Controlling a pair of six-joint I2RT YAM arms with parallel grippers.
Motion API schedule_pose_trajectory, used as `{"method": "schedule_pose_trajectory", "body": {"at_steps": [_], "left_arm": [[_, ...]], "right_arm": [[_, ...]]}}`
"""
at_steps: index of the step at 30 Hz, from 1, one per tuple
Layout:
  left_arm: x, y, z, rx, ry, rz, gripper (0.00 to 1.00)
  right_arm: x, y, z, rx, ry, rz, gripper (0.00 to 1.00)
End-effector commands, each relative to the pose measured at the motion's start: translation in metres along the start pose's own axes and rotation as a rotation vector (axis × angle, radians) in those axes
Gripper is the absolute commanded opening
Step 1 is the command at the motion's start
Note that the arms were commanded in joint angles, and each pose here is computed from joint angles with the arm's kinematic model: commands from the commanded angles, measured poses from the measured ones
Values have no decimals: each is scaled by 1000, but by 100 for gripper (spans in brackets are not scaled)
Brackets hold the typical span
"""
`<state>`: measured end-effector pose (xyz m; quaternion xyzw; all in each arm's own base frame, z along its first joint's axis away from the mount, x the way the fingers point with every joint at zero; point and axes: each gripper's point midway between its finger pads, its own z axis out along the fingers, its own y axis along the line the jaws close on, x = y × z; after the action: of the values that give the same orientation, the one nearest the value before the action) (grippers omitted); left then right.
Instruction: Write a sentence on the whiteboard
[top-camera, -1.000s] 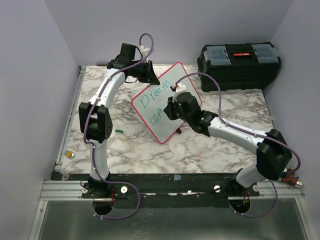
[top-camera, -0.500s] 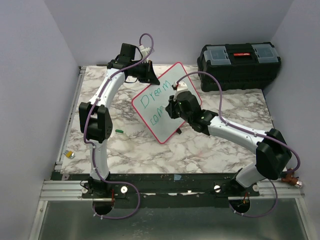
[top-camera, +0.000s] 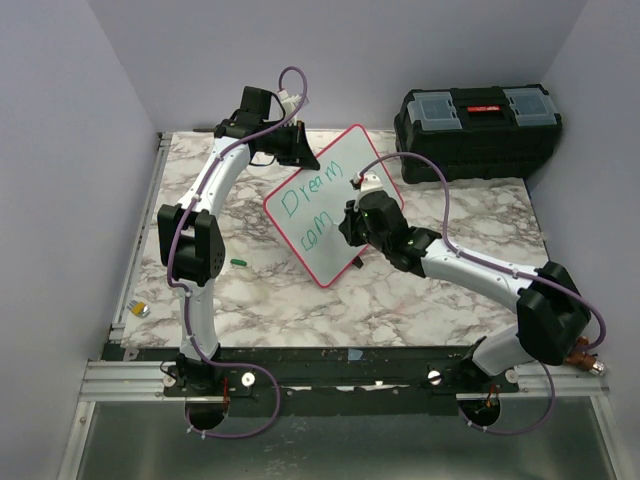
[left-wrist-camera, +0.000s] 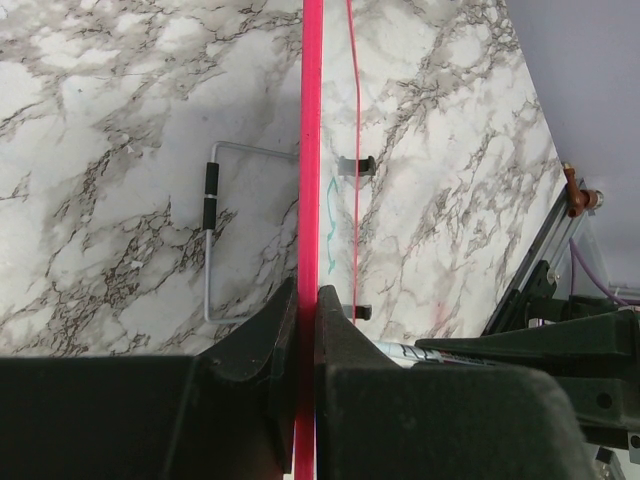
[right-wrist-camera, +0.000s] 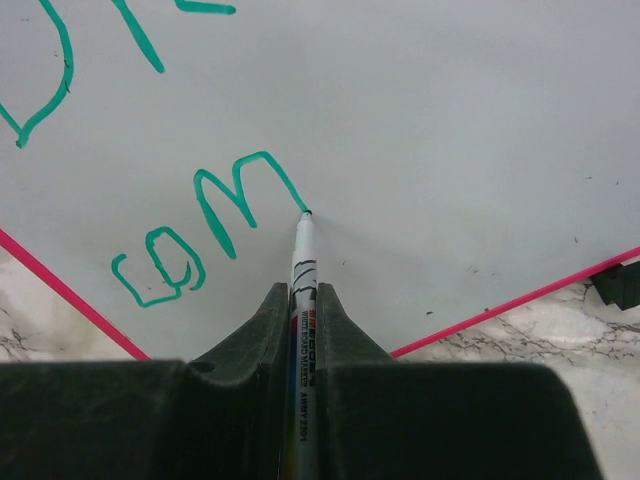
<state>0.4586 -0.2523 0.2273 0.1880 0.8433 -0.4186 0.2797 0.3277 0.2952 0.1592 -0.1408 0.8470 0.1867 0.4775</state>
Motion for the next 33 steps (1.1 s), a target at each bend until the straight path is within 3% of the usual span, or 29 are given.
{"method": "schedule_pose_trajectory", "body": {"at_steps": [1,15,33], "left_arm": [[9,-7,2,-17,28,44,0],[10,-7,1,-18,28,46,0],[10,-8,1,-18,26,48,0]], "right_arm": [[8,-4,-5,8,27,9,1],[-46,0,-9,24,-92,8,1],[-32,-7,13,29,-51,25,1]]}}
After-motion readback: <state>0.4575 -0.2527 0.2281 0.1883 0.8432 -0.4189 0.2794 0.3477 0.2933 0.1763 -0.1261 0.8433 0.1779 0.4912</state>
